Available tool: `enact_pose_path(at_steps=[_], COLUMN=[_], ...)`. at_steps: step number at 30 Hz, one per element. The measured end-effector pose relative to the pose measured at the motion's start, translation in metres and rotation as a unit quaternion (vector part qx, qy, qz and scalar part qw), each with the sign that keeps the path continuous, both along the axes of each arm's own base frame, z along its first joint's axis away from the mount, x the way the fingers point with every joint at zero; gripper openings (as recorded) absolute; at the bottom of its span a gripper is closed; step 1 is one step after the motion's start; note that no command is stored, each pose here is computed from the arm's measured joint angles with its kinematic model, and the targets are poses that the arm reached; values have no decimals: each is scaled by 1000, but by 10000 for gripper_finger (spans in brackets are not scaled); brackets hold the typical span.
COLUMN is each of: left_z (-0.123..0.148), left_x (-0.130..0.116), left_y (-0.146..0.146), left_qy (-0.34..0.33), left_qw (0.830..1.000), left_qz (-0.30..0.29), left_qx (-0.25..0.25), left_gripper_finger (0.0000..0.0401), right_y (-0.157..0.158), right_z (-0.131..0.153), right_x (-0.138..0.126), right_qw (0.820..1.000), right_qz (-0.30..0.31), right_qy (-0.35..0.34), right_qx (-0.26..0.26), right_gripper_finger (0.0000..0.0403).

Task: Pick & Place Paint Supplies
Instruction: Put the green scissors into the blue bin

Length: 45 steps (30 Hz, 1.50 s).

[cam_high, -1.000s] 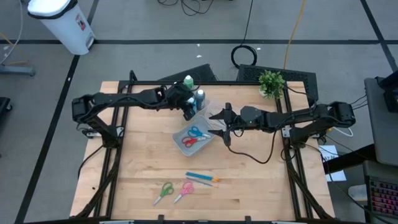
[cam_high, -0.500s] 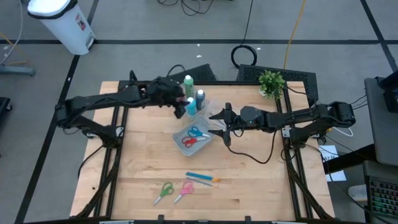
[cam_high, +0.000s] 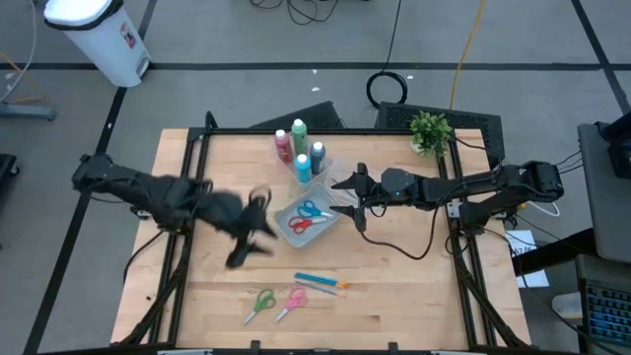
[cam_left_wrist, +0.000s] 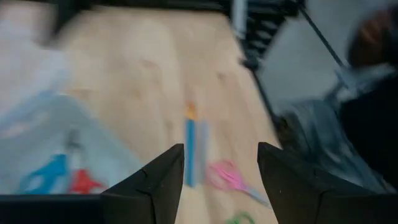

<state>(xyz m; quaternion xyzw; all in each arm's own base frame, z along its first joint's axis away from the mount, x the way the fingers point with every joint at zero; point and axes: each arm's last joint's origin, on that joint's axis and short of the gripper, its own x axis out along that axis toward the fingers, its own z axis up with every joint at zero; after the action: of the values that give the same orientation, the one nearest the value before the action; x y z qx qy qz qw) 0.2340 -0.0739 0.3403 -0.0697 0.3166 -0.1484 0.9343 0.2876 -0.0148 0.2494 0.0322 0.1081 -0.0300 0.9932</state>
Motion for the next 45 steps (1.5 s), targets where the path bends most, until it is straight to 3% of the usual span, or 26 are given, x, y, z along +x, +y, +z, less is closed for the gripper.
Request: enact_pose_path(at_steps=[9,18,24,30,35,45], left_z=[-43,-99,-139,-159,-164,-167], left_x=[-9,3,10,15,20,20], left_y=[-76,-118,-125,-114,-112,-115], left_qy=[77,194,278,335,332,319], left_qw=[993,981,960,934,931,930], left_qz=[-87,-9,40,118,152,178], left_qx=[-2,-14,17,34,27,31], left_gripper_finger=[203,198,191,183,182,182], right_y=[0,5,37,72,97,131], right_z=[1,0,2,4,7,10], right_x=[0,0,0,-5,-11,-24], right_qw=[1000,1000,998,998,998,994], right_qz=[0,3,57,43,35,85], right_qy=[-5,-1,-9,-21,-38,-55], right_qx=[3,29,9,-28,-46,-40], right_gripper_finger=[279,279,279,279,279,279])
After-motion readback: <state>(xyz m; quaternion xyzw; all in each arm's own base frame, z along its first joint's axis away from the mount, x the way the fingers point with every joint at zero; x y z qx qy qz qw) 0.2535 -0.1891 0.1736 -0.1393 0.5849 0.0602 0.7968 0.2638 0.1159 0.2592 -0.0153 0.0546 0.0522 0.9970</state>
